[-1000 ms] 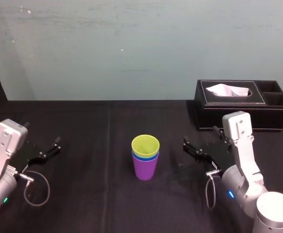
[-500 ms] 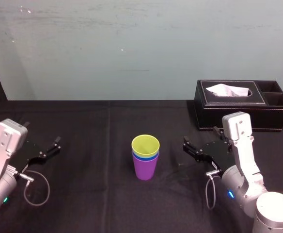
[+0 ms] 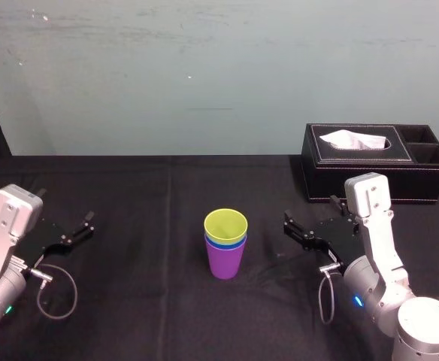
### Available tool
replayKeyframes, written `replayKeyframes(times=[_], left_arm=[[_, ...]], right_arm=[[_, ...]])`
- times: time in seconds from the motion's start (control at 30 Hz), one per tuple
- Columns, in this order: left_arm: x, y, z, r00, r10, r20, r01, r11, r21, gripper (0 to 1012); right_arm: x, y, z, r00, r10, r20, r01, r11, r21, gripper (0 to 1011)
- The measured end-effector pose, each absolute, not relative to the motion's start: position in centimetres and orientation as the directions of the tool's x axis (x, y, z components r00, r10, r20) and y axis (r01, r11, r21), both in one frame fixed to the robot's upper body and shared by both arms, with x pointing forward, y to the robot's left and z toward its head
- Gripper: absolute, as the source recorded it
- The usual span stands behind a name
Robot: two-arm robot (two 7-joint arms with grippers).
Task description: Stack the three plastic cups sequentially using one hand.
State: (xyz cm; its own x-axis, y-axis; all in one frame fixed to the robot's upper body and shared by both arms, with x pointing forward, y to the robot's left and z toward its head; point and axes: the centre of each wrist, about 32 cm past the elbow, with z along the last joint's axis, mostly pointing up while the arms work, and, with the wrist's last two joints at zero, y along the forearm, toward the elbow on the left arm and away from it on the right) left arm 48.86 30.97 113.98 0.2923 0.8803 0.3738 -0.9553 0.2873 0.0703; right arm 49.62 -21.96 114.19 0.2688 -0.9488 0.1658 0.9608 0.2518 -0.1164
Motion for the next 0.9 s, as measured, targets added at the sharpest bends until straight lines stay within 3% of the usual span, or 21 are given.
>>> replayKeyframes(times=[0.9], left_arm=[[48.86,30.97,113.98,0.292,0.880,0.374,-0.955,0.287,0.070,1000]], right_arm=[[49.62,-21.96,114.22,0.270,-0.949,0.165,0.960,0.254,-0.116,1003]])
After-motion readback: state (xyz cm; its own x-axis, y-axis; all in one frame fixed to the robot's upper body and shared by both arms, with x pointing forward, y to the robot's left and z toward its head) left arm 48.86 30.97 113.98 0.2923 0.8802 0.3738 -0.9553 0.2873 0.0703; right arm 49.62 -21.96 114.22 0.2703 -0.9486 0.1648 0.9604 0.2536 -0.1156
